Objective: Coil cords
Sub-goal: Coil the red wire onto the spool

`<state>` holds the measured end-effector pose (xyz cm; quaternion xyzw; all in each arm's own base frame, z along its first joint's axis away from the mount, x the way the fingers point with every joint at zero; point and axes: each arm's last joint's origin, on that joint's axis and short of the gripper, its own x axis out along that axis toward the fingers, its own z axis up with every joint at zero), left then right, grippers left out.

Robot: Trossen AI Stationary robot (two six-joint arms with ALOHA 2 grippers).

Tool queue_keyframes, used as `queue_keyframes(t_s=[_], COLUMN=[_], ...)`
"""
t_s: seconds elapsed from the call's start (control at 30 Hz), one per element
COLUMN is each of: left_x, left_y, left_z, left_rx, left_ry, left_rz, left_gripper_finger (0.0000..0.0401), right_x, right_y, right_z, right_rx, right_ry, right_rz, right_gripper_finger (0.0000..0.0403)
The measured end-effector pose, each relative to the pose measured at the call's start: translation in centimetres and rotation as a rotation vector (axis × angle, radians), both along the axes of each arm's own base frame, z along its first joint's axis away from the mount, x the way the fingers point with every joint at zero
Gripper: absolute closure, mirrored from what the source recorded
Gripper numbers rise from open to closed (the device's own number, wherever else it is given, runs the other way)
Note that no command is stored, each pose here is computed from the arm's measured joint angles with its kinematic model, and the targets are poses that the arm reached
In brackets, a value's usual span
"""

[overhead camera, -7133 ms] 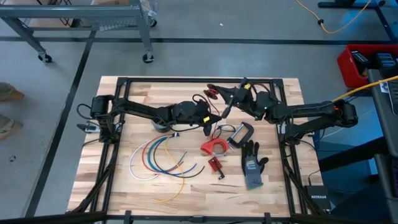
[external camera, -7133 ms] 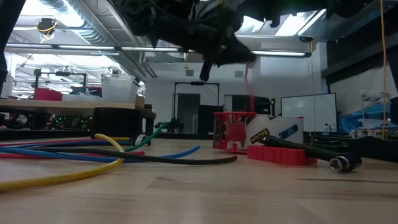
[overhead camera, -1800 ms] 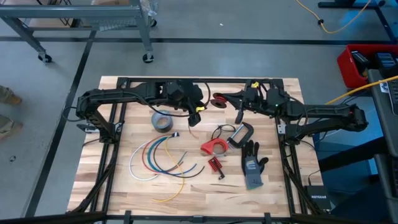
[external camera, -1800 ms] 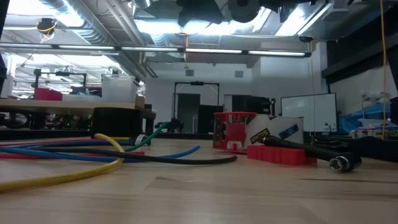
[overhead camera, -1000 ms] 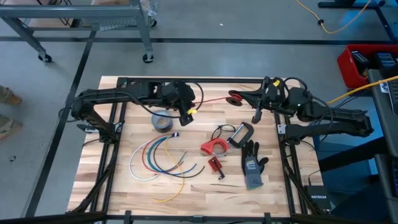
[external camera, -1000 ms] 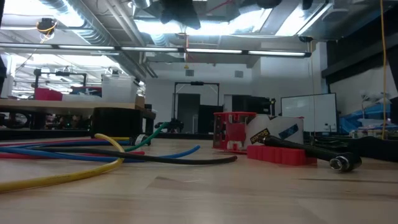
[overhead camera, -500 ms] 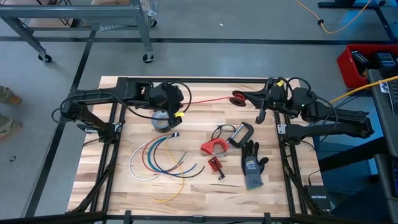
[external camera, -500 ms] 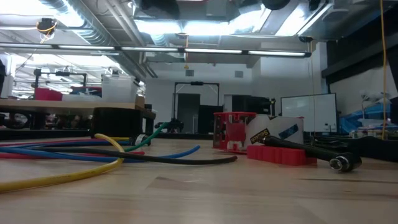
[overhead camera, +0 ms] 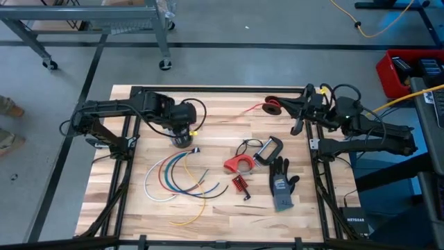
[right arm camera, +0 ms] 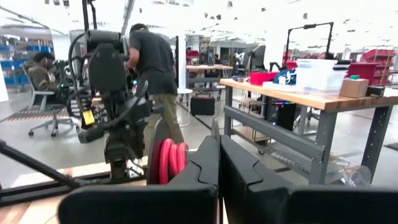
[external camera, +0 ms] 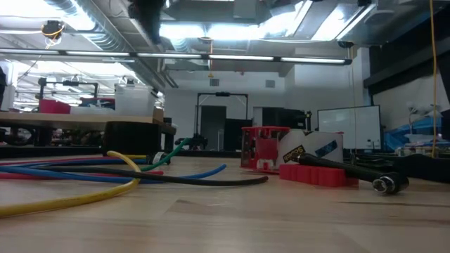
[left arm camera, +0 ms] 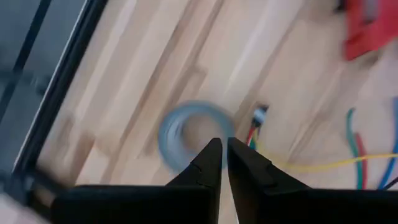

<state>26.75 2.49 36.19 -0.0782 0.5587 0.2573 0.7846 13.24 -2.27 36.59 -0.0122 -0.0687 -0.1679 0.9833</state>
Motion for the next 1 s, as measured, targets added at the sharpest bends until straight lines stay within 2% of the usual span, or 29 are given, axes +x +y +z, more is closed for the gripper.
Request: queue_keyframes(t_s=[0.17, 0.33, 0.47, 0.63, 0.8, 0.9, 1.0], left_x=[-0.8, -0.8, -2.3, -6.2, -10.1, -10.8, -10.4], left_y=[-0.3, -1.2, -2.2, -3.0, -3.4, -3.6, -3.8], left_z=[-0.1, 0.3, 1.2, 1.5, -0.7, -3.2, -6.0], left_rx=[0.101, 0.288, 0.412, 0.417, 0.353, 0.325, 0.284], left_ry=[0.072, 0.067, 0.045, -0.080, -0.279, -0.415, -0.559], left_rz=[0.053, 0.042, 0.078, 0.139, 0.199, 0.162, 0.108], left_gripper_finger=[0.0382, 0.0382, 0.0382, 0.0382, 0.0382, 0.0382, 0.0382], right_x=[-0.8, -1.4, -1.8, -2.2, -2.3, -2.2, -2.2], right_y=[0.1, 0.2, 0.2, 0.3, 0.3, 0.3, 0.3], right_z=[0.3, 0.6, 0.7, 0.6, 0.4, 0.4, 0.3], right_rx=[-0.003, -0.006, -0.007, -0.006, -0.003, -0.003, -0.002], right_ry=[-0.030, -0.054, -0.062, -0.052, -0.034, -0.031, -0.028], right_rz=[-0.006, -0.006, -0.006, -0.006, -0.006, -0.006, -0.006], right_gripper_finger=[0.0400, 0.0400, 0.0400, 0.0400, 0.0400, 0.0400, 0.0400])
